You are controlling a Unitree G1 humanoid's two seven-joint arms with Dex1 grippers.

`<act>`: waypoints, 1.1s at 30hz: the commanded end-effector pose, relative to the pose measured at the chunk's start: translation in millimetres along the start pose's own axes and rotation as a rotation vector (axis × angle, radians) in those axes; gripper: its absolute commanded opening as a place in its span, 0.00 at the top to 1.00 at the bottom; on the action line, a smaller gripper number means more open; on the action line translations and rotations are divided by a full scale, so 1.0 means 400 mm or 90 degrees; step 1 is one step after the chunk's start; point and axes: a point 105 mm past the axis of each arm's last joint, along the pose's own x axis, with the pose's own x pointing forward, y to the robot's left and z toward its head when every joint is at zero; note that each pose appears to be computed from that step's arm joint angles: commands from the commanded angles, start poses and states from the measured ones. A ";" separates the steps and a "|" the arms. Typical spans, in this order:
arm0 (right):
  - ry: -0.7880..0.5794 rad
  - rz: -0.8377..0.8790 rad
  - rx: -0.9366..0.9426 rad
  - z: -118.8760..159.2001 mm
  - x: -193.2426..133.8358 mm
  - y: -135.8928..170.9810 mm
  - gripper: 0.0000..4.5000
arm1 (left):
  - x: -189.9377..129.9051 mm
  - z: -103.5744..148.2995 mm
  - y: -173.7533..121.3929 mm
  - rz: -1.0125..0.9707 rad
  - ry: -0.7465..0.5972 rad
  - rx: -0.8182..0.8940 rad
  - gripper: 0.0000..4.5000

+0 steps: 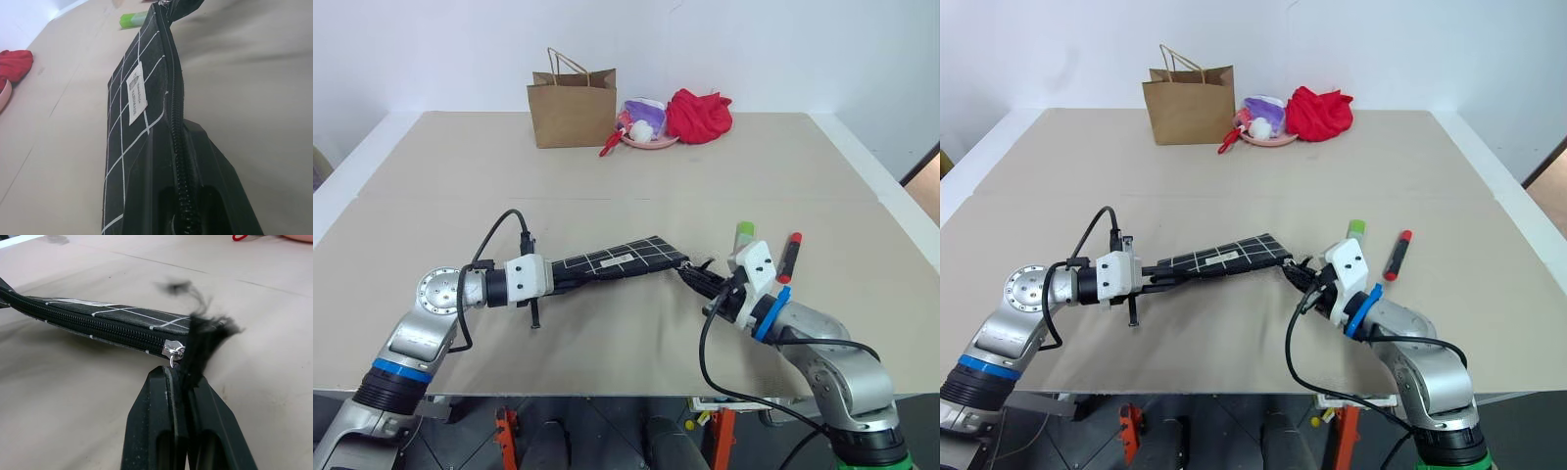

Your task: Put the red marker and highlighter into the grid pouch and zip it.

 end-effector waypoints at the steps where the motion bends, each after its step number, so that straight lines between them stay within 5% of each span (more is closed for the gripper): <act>1: -0.024 0.002 -0.027 0.037 -0.014 0.001 0.99 | -0.005 0.021 0.017 0.022 -0.013 0.010 1.00; 33: 0.038 0.208 -0.121 0.051 0.117 0.167 0.99 | 0.071 0.050 0.004 0.031 -0.061 0.019 1.00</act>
